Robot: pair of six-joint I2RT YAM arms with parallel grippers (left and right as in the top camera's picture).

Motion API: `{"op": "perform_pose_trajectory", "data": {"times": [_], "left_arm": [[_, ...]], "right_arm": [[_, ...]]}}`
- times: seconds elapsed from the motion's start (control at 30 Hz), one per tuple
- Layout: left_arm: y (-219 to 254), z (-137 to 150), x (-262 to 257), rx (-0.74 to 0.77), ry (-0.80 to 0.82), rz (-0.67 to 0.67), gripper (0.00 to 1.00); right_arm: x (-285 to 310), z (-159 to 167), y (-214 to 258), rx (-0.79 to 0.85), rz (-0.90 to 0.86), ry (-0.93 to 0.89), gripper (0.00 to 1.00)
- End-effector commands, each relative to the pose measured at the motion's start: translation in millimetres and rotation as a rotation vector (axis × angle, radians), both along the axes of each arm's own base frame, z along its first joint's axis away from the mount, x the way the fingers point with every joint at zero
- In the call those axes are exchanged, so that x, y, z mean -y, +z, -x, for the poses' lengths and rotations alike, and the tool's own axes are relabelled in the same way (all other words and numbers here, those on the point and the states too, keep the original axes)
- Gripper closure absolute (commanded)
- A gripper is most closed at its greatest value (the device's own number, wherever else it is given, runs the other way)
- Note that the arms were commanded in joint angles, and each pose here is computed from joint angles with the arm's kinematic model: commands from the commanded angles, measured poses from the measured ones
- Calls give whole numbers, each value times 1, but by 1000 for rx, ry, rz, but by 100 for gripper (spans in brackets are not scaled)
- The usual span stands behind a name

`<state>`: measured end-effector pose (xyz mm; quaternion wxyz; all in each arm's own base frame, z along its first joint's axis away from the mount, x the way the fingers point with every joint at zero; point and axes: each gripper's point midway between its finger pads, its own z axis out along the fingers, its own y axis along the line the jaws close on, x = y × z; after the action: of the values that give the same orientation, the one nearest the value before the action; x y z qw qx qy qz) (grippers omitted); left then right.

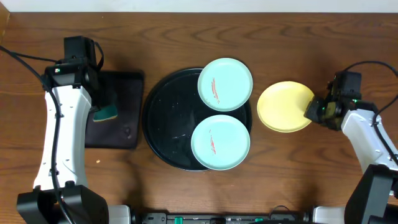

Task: Clean dirty plates on tray and stack at the side
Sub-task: 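Lower the yellow plate onto the table and release it, then move right gripper to the upper pale green plate and grasp its rim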

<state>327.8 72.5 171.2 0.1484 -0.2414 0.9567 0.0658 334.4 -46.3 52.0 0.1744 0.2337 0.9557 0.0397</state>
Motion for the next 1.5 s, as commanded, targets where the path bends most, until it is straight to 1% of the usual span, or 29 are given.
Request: {"op": "perform_pose_trajectory", "data": {"times": [0.0, 0.1, 0.3, 0.43, 0.5, 0.63, 0.7, 0.8, 0.93, 1.03, 1.07, 1.27, 1.47], "left_arm": [[9, -4, -3, 26, 6, -11, 93], [9, -4, -3, 26, 6, -11, 93], [9, -4, -3, 26, 6, -11, 93], [9, -4, -3, 26, 6, -11, 93], [9, -4, -3, 26, 7, -10, 92], [9, -5, -3, 30, 7, -11, 93], [9, -6, -3, 32, 6, -10, 92], [10, -6, -2, 36, 6, -8, 93], [10, -7, -3, 37, 6, -9, 92], [9, -7, -3, 36, 6, -9, 93], [9, -7, -3, 37, 6, -9, 93], [9, -7, -3, 37, 6, -8, 93], [8, -7, -3, 35, 5, -9, 93]], "right_arm": [[0, 8, -11, -23, -5, 6, 99], [0, 13, -15, -36, -3, 5, 99], [0, 12, -14, -34, -5, 6, 91], [-10, 6, -5, -19, -33, 84, 85], [-13, 1, 5, -11, -50, 98, 84], [-37, -25, 41, 77, -148, 166, 83], [-53, -40, 62, 135, -178, 224, 80], [-83, -63, 97, 224, -161, 313, 72], [-119, -83, 112, 259, -141, 409, 69], [-145, -96, 101, 233, -138, 481, 66], [-164, -106, 81, 193, -141, 528, 64], [-193, -126, 39, 162, -149, 579, 64], [-205, -131, 2, 125, -138, 601, 65]]}}
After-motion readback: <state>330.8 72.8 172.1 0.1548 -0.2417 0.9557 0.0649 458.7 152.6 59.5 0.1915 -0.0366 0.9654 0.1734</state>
